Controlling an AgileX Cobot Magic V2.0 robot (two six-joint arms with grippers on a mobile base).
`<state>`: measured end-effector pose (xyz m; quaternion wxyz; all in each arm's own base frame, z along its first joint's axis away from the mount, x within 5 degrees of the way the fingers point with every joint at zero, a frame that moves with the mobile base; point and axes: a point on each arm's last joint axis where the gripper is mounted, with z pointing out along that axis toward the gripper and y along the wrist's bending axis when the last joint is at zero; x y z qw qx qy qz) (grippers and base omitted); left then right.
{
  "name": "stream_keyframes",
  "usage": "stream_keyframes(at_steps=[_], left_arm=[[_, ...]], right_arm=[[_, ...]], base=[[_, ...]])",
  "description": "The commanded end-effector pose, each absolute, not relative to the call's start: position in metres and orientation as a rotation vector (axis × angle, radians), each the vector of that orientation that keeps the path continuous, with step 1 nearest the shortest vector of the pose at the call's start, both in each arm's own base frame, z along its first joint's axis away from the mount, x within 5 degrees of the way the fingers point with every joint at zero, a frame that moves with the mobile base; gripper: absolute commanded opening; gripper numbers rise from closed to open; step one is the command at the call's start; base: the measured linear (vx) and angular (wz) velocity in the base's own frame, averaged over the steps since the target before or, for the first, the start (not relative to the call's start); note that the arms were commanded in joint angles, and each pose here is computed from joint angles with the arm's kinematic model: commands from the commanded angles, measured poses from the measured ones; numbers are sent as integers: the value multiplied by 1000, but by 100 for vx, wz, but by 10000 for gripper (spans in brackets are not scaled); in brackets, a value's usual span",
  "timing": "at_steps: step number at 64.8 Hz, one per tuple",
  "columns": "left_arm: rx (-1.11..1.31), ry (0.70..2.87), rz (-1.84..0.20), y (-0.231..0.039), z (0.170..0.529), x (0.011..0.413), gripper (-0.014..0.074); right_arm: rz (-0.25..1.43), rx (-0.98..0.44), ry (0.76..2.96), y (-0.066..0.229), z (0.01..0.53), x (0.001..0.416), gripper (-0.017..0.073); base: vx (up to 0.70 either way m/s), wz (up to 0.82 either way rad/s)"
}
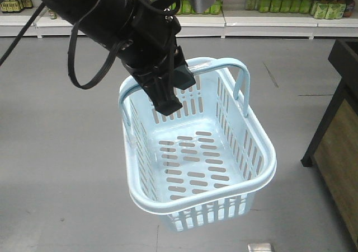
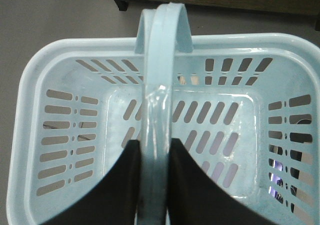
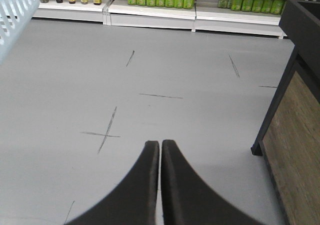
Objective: Pick three apples into basket with both arms
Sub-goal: 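Carry the basket in the left gripper while the base drives away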
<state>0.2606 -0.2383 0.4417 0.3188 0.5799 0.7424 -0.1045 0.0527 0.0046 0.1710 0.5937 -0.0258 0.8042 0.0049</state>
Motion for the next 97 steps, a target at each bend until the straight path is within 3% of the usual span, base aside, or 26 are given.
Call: stream_keyframes(at_steps=[1, 97], left_arm=[[1452, 1855, -306, -232, 469, 248, -6], [1452, 1855, -306, -232, 469, 248, -6]], right_arm=[[1, -48, 1795, 4, 176, 54, -4], [1, -47, 1794, 4, 176, 54, -4]], base=[[27, 1], [29, -2]])
